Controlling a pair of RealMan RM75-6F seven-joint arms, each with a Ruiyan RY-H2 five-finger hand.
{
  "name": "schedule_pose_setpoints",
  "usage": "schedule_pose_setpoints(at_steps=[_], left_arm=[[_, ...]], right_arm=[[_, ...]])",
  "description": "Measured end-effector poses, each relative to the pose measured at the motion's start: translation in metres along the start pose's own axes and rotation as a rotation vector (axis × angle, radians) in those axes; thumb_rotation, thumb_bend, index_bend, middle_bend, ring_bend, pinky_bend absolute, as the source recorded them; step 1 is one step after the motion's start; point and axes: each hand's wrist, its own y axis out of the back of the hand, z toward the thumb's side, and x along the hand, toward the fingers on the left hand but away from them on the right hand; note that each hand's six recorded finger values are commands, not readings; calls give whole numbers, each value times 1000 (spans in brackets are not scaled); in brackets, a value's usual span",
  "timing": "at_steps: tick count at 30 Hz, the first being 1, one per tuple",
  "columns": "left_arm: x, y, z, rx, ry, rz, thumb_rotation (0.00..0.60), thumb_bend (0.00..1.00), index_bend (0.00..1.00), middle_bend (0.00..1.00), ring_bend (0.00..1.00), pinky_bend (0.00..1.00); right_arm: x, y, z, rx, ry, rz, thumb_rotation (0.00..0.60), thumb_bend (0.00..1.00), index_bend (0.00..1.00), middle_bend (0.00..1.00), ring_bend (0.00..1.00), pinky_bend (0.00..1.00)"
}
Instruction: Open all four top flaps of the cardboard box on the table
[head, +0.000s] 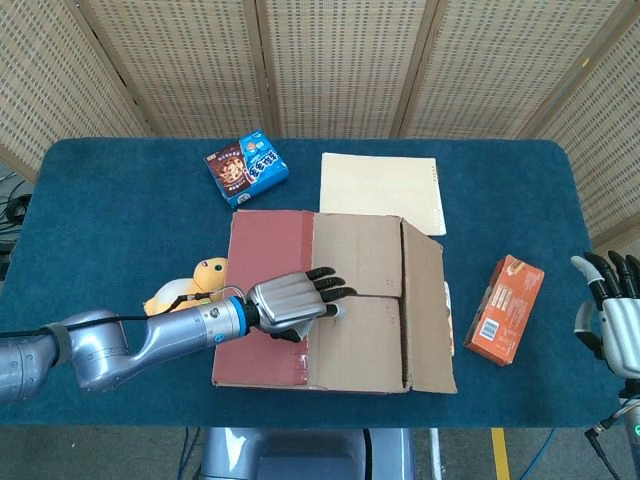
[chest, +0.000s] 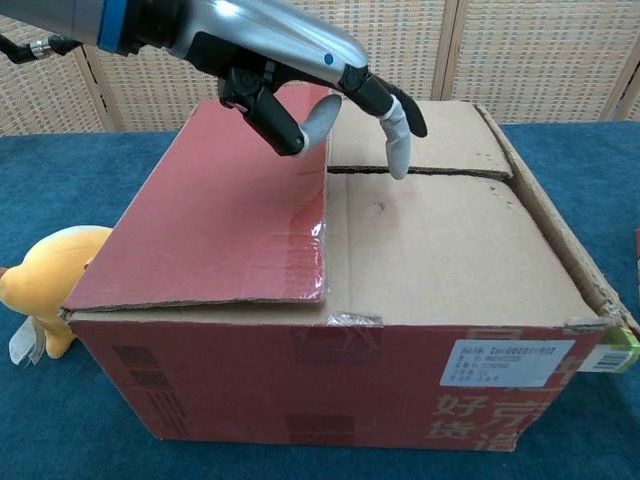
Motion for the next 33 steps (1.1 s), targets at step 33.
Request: schedule_pose_setpoints(at_steps=[33], left_arm=[[-16, 12, -17, 54, 97, 13, 419, 1000, 418, 303, 225, 128]], right_arm=[[-1, 3, -2, -4, -7, -12, 600, 814, 141, 136, 0, 0]])
